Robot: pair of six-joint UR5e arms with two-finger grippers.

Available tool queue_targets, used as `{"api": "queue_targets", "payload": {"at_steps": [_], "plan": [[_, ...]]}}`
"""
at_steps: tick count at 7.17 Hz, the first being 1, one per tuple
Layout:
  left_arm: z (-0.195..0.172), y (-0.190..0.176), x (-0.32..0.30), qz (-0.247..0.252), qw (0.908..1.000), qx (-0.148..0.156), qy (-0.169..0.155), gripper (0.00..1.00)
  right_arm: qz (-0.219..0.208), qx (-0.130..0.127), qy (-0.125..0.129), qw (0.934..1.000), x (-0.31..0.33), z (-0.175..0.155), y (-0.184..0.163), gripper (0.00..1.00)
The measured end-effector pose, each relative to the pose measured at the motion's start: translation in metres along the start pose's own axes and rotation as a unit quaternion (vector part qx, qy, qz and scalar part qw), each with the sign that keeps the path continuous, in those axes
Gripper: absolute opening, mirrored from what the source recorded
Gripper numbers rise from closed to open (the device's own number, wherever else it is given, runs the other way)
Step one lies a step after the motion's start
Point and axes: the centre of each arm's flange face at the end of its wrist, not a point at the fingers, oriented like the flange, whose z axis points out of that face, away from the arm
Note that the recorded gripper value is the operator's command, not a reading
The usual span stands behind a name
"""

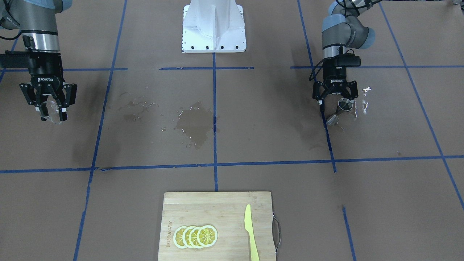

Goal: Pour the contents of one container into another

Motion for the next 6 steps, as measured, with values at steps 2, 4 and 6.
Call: {"api": "queue_targets", "payload": {"at_steps": [2,4,6], "plan": [[-0.013,0.001,-0.018,0.016,0.9977,-0.064,0.015,1.00,-0.008,0.008,0.007,0.9999,0.000,0.003,0.010,0.00],[-0.039,-0.017,-0.025,0.017,0.9910,-0.125,0.043,1.00,-0.018,0.018,0.013,0.9996,-0.003,0.008,0.029,0.00],[-0.064,-0.038,-0.029,0.029,0.9813,-0.175,0.074,1.00,-0.017,0.027,0.017,0.9993,-0.008,0.011,0.055,0.00]]}}
